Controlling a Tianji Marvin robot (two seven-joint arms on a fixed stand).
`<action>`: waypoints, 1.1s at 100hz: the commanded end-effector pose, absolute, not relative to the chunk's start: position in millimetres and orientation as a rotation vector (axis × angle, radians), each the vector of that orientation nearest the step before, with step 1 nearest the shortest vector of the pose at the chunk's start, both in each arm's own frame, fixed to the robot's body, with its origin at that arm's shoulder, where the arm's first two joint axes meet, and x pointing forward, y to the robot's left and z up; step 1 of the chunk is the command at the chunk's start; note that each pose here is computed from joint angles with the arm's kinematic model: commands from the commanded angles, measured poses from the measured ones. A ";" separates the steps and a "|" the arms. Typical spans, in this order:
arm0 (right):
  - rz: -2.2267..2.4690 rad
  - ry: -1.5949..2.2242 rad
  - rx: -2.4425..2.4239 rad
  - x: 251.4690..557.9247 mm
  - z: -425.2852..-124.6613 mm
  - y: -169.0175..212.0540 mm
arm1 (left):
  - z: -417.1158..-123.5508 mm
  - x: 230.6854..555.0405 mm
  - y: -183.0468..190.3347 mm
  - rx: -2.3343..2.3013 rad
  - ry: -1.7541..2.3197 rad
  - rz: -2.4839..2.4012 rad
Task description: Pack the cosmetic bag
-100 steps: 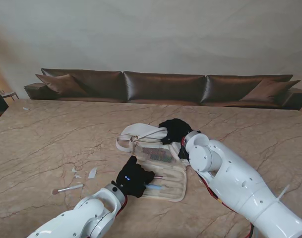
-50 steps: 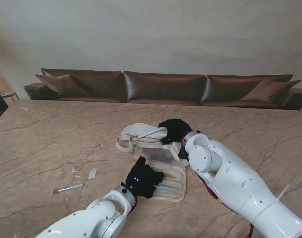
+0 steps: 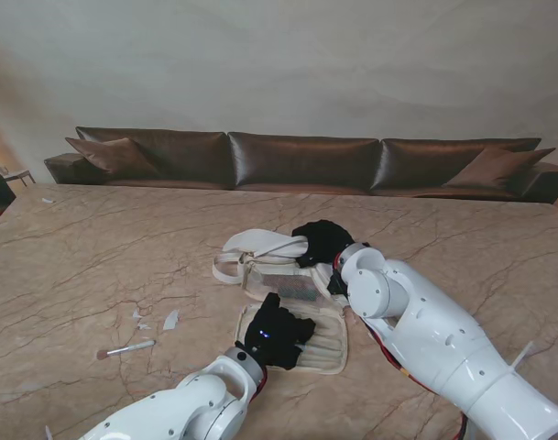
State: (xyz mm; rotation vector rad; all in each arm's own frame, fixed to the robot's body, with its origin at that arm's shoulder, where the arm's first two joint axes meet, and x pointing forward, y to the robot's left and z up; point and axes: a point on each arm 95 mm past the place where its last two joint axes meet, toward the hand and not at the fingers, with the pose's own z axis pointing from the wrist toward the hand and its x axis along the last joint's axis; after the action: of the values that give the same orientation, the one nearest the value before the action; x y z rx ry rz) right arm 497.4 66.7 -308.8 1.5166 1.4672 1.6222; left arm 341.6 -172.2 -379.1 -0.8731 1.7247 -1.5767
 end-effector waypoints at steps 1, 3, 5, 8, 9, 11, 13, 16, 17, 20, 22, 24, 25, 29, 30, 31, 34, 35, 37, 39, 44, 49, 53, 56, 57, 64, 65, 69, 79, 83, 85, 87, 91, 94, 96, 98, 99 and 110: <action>1.644 1.462 1.513 497.3 -305.2 72.9 | -380.6 336.1 -180.8 -0.921 1.723 -1.605; 1.644 1.462 1.513 497.3 -305.2 72.8 | -381.1 336.1 -181.0 -0.931 1.721 -1.608; 1.644 1.462 1.513 497.2 -305.2 72.7 | -381.4 336.1 -181.1 -0.938 1.719 -1.611; 1.643 1.462 1.513 497.1 -305.2 72.6 | -381.7 336.1 -181.1 -0.945 1.718 -1.613; 1.643 1.461 1.513 497.1 -305.2 72.5 | -381.7 336.1 -181.1 -0.946 1.717 -1.613; 1.642 1.461 1.513 497.0 -305.2 72.4 | -381.9 336.2 -180.9 -0.947 1.717 -1.614; 1.642 1.461 1.513 496.9 -305.1 72.2 | -382.1 336.4 -180.6 -0.946 1.715 -1.616; 1.641 1.461 1.513 496.8 -305.0 72.0 | -382.2 336.7 -180.2 -0.943 1.713 -1.620; 1.640 1.461 1.513 496.8 -305.0 71.9 | -382.2 336.8 -179.9 -0.942 1.712 -1.621; 1.639 1.462 1.512 496.7 -304.8 71.7 | -381.9 337.1 -179.2 -0.936 1.713 -1.623; 1.638 1.462 1.511 496.7 -304.7 71.5 | -381.8 337.2 -178.8 -0.934 1.714 -1.625; 1.637 1.462 1.511 496.7 -304.6 71.4 | -381.6 337.4 -178.3 -0.932 1.716 -1.626; 1.637 1.461 1.511 496.7 -304.5 71.3 | -381.5 337.4 -178.0 -0.931 1.717 -1.626; 1.637 1.460 1.511 496.7 -304.2 71.1 | -381.1 337.6 -176.6 -0.928 1.718 -1.630; 1.637 1.460 1.511 496.7 -304.2 71.1 | -381.0 337.7 -176.2 -0.928 1.718 -1.631; 1.636 1.460 1.510 496.6 -304.1 71.0 | -381.0 337.8 -175.9 -0.928 1.717 -1.632; 1.637 1.459 1.510 496.6 -303.9 71.0 | -380.7 338.0 -174.6 -0.926 1.714 -1.637; 1.637 1.458 1.510 496.6 -303.9 71.0 | -380.6 338.2 -174.2 -0.926 1.713 -1.638; 1.637 1.458 1.509 496.6 -303.8 70.9 | -380.4 338.5 -173.3 -0.926 1.708 -1.643; 1.637 1.457 1.509 496.7 -303.7 70.9 | -380.2 338.8 -172.4 -0.928 1.705 -1.648; 1.636 1.457 1.507 496.7 -303.5 70.8 | -379.5 339.3 -169.8 -0.943 1.703 -1.656; 1.636 1.457 1.508 496.8 -303.4 70.8 | -378.4 339.4 -166.8 -0.968 1.704 -1.660; 1.636 1.457 1.508 496.8 -303.4 70.8 | -378.0 339.6 -164.5 -0.988 1.696 -1.667; 1.636 1.457 1.507 496.8 -303.3 70.8 | -377.3 339.7 -162.8 -0.998 1.686 -1.673; 1.636 1.457 1.507 496.8 -303.3 70.8 | -376.9 339.6 -162.1 -1.001 1.682 -1.675; 1.636 1.456 1.506 497.0 -303.2 70.9 | -373.2 339.1 -157.1 -1.009 1.654 -1.686; 1.636 1.456 1.506 497.0 -303.2 70.9 | -372.6 339.0 -156.2 -1.009 1.649 -1.688; 1.636 1.456 1.505 497.1 -303.2 70.9 | -369.8 338.6 -152.5 -1.011 1.628 -1.693; 1.636 1.454 1.504 497.2 -303.0 70.6 | -361.9 338.6 -139.9 -1.017 1.585 -1.694; 1.635 1.454 1.504 497.3 -302.9 70.3 | -358.2 339.5 -133.4 -1.021 1.567 -1.689; 1.635 1.454 1.504 497.3 -302.8 70.2 | -356.5 340.1 -130.0 -1.023 1.561 -1.685; 1.634 1.454 1.504 497.3 -302.7 70.1 | -354.7 341.0 -126.1 -1.028 1.554 -1.679; 1.634 1.454 1.503 497.4 -302.3 69.8 | -351.5 342.9 -118.4 -1.038 1.543 -1.665; 1.634 1.453 1.502 497.4 -302.0 69.6 | -349.3 344.7 -112.1 -1.044 1.536 -1.652; 1.634 1.453 1.502 497.4 -301.8 69.5 | -347.8 346.3 -107.4 -1.048 1.530 -1.643; 1.634 1.453 1.500 497.3 -301.5 69.3 | -346.4 347.9 -102.9 -1.049 1.526 -1.634; 1.634 1.453 1.500 497.3 -301.3 69.3 | -345.7 348.6 -100.8 -1.050 1.524 -1.629; 1.636 1.456 1.492 497.7 -300.1 69.1 | -339.9 358.7 -75.4 -1.071 1.530 -1.561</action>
State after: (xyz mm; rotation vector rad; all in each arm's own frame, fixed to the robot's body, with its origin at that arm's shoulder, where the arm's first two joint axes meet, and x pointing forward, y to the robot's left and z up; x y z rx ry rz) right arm 497.7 64.1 -307.1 1.5098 1.4590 1.6107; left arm 354.1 -90.5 -340.2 -1.0754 1.5222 -1.5994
